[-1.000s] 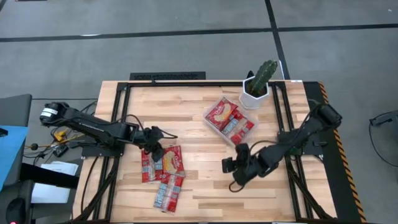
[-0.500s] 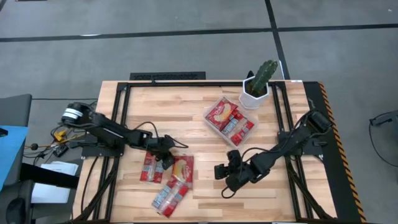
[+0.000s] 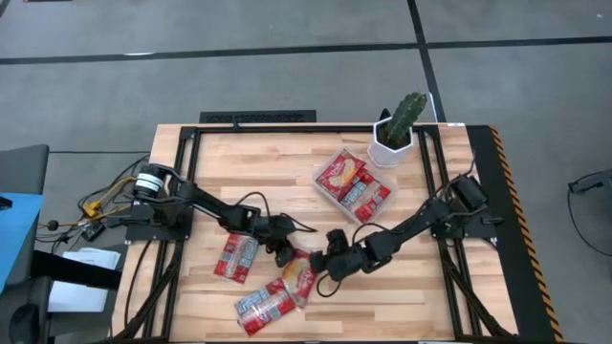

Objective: Sort popcorn bags into baskets
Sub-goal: Put the red popcorn pack into the transparent bin

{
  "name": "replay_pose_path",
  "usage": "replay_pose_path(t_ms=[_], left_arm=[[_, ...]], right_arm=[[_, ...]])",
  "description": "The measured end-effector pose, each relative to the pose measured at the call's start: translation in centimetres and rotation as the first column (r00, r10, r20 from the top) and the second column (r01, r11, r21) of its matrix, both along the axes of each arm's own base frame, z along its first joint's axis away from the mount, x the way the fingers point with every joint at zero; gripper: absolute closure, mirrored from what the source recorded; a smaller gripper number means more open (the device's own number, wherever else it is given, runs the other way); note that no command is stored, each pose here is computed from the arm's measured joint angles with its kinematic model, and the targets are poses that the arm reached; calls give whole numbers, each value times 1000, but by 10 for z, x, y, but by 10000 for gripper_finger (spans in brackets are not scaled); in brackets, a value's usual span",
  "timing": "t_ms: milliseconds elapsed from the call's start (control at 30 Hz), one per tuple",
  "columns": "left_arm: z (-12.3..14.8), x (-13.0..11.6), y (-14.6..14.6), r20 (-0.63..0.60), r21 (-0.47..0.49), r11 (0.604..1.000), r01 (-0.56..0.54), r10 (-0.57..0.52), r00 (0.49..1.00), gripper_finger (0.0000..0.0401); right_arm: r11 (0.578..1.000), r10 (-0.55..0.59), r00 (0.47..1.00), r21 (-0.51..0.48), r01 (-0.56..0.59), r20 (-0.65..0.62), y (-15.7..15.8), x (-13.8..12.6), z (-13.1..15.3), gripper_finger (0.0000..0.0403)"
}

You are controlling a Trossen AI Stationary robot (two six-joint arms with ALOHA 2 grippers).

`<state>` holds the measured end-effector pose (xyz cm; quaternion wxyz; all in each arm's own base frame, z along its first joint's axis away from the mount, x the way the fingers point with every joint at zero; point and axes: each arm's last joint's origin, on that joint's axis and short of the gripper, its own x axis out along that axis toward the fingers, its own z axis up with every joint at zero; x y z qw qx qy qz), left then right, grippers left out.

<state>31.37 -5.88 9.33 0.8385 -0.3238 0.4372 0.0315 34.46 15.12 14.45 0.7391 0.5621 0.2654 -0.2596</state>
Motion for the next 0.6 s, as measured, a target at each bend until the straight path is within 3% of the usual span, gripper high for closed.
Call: replay_pose_path(t_ms=[133,600], left_arm=[[-2,1,0,-5,-2,1000,-5,5,1000,388],[-2,1,4,-8,-2,1000,-16,16,1000,388]], right_arm=[[999,-9,1000,50,9,1,13,-2,-10,173],[988,-131,991,78,133,-29,35,-23,-14,173]])
